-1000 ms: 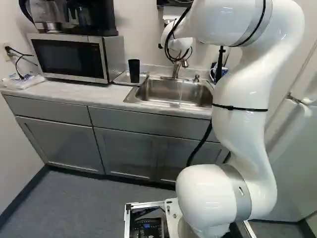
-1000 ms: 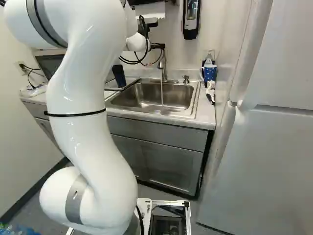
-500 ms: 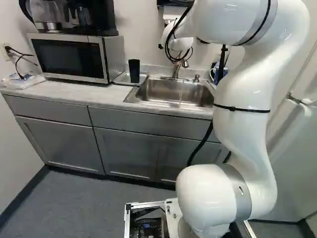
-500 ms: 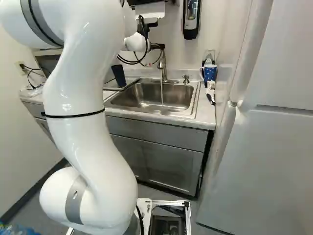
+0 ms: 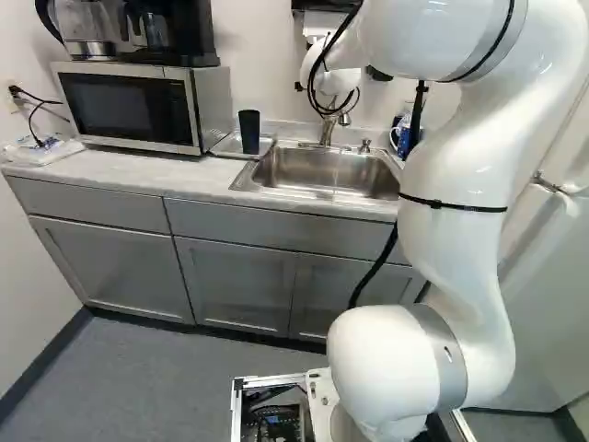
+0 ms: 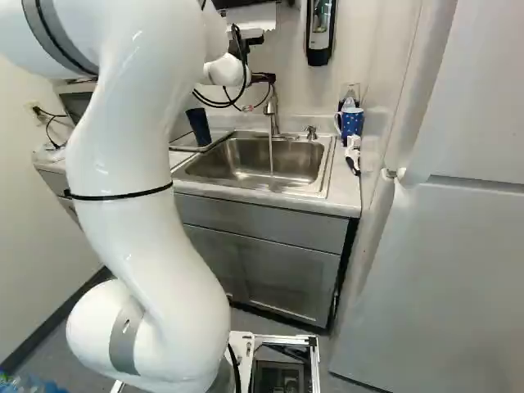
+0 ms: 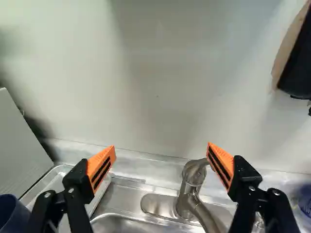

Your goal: Rinse the cup and place it in the tray

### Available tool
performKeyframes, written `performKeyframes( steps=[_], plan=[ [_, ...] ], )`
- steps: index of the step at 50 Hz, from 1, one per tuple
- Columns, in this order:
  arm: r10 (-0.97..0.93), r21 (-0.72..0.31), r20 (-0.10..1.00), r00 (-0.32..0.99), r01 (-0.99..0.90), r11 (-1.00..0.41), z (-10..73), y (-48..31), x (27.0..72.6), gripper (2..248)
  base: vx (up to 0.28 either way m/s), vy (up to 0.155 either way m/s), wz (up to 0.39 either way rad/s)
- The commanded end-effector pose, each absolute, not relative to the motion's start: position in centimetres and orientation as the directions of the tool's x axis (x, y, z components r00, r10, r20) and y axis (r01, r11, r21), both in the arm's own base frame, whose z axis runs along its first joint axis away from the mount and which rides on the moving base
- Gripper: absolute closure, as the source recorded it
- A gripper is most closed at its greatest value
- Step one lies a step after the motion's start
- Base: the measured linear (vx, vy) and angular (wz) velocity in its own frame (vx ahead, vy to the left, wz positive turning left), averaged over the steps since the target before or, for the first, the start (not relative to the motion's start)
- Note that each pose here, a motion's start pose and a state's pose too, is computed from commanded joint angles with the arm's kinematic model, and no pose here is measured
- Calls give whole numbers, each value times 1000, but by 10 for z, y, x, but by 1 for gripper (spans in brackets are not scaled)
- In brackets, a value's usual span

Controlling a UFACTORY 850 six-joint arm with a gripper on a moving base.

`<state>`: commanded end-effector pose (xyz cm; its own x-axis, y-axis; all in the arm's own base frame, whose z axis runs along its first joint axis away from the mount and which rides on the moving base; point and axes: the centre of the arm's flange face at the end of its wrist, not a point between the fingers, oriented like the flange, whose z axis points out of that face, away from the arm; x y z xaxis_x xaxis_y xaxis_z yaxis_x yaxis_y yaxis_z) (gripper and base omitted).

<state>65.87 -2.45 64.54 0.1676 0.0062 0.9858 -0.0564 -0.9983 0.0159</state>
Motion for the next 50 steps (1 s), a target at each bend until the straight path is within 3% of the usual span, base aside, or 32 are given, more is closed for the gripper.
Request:
performKeyframes(
  steps=[50],
  plan=[
    [1, 15, 966, 257, -50, -999, 640, -24, 637, 3, 0, 0, 0]
  ],
)
